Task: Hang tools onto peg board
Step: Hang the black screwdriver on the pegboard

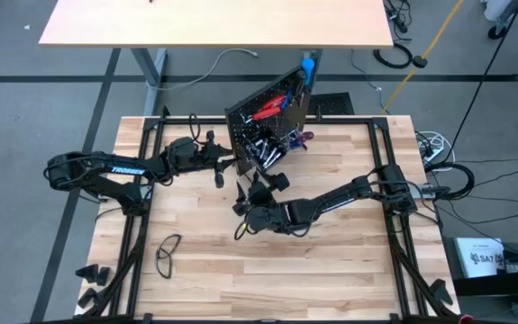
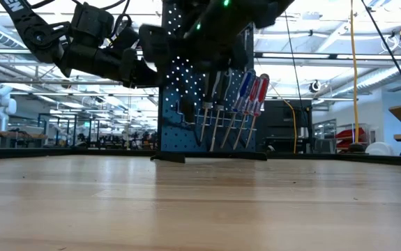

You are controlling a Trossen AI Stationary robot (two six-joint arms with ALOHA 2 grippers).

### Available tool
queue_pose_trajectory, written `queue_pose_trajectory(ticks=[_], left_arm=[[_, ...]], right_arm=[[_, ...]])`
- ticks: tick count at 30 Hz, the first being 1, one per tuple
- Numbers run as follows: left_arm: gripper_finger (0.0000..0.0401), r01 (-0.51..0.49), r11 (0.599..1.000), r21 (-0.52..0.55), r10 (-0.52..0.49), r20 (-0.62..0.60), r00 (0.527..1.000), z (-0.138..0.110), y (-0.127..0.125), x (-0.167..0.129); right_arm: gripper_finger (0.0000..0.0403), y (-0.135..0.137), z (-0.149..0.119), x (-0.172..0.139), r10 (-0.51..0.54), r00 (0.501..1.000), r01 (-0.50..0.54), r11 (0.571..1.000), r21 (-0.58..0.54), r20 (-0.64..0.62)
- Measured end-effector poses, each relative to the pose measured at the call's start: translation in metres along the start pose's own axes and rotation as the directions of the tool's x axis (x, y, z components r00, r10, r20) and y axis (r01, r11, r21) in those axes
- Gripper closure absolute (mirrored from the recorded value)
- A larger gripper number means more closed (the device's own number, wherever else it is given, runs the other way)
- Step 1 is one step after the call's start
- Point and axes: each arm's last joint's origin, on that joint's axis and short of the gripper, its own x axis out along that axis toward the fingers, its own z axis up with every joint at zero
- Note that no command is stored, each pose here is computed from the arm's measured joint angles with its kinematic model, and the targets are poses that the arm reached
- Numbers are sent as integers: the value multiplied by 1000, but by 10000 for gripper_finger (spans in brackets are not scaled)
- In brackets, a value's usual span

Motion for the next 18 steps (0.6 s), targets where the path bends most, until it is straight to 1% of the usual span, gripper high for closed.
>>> queue_pose_trajectory(ticks=[4,6,9,11,13,14,16,18], left_arm=[[317,0,1000,-3,0,0,1000,0,0,0],[317,0,1000,-4,0,0,1000,0,0,0],[317,0,1000,-7,0,0,1000,0,0,0],[317,-1,1000,-8,1,-1,1000,0,0,0],[317,0,1000,-8,0,0,1000,0,0,0],[317,-1,1000,-7,1,0,1000,0,0,0],[317,-1,1000,-8,1,-1,1000,0,0,0],[317,0,1000,-7,0,0,1000,0,0,0]], right_arm=[[54,5,5,-30,61,998,-61,998,-25,2],[54,8,8,-49,127,992,-128,991,-47,-16],[53,5,9,-75,262,959,-269,962,-50,-109],[53,-1,7,-90,320,924,-335,941,-42,-209],[53,-9,-1,-105,320,900,-347,937,-41,-296],[53,-12,-6,-112,300,895,-338,939,-62,-330],[53,-17,-16,-124,269,891,-324,941,-97,-366],[53,-19,-29,-130,244,894,-319,935,-152,-375]])
